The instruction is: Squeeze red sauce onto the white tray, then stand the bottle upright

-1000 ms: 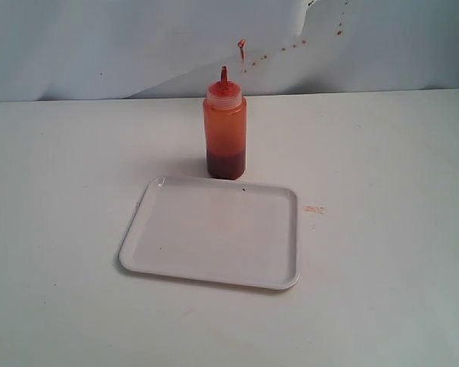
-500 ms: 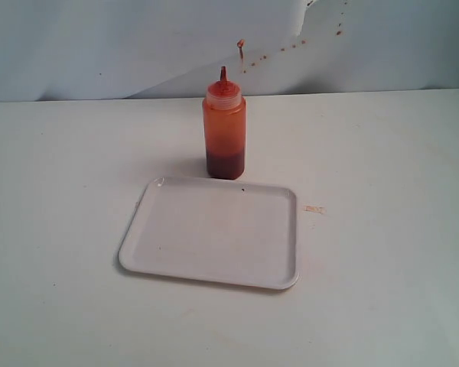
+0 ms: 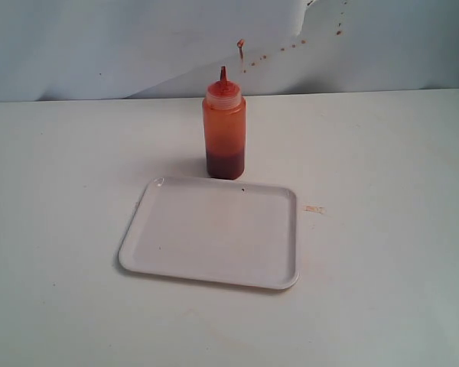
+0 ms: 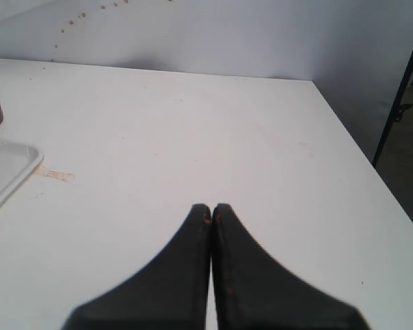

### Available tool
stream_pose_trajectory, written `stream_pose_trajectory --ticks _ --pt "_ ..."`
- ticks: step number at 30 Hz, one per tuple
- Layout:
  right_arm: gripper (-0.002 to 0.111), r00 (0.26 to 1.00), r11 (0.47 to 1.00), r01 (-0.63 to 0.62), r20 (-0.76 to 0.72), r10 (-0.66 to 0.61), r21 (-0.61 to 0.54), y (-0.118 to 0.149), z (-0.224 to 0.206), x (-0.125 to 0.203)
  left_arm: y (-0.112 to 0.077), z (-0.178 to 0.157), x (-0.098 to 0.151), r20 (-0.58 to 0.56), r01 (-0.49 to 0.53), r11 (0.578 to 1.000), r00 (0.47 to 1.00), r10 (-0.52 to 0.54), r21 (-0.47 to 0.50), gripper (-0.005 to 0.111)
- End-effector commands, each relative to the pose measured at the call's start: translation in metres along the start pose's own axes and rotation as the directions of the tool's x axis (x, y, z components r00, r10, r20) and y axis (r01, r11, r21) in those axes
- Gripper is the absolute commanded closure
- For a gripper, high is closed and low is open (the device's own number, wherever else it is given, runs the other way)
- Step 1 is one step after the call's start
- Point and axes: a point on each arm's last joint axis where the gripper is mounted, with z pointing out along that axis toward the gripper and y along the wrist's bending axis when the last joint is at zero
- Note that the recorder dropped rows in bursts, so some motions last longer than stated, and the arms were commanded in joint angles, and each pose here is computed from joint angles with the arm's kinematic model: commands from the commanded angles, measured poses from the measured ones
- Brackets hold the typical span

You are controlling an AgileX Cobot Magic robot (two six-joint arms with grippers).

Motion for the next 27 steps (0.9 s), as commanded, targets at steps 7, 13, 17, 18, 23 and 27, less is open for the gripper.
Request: stream_pose_trajectory --ticks 7,13,17,18,23,27 --pt "0.108 1.0 1.0 0.001 0.001 -0.001 0.008 0.0 0.0 0.001 -0.005 -0.012 -0.044 0.446 0.292 0.93 0.818 -0.365 0.225 0.107" --pt "0.108 1.0 1.0 0.001 0.001 -0.001 0.008 0.0 0.0 0.001 -0.002 -0.016 -0.058 0.578 0.3 0.916 0.711 -0.401 0.266 0.107" --pt "0.108 1.0 1.0 0.001 0.001 -0.001 0.008 0.0 0.0 0.001 0.004 0.005 -0.056 0.503 0.339 0.924 0.776 -0.38 0.174 0.107" --pt "0.108 1.0 1.0 0.001 0.001 -0.001 0.008 0.0 0.0 0.001 0.005 0.01 -0.057 0.485 0.347 0.924 0.787 -0.38 0.161 0.107" --pt "0.108 1.0 1.0 0.001 0.001 -0.001 0.008 0.0 0.0 0.001 0.005 0.055 -0.057 0.367 0.366 0.922 0.847 -0.385 0.121 0.107" --pt "0.108 1.0 1.0 0.001 0.001 -0.001 0.008 0.0 0.0 0.001 0.001 0.102 -0.043 0.215 0.369 0.925 0.899 -0.381 0.094 0.107"
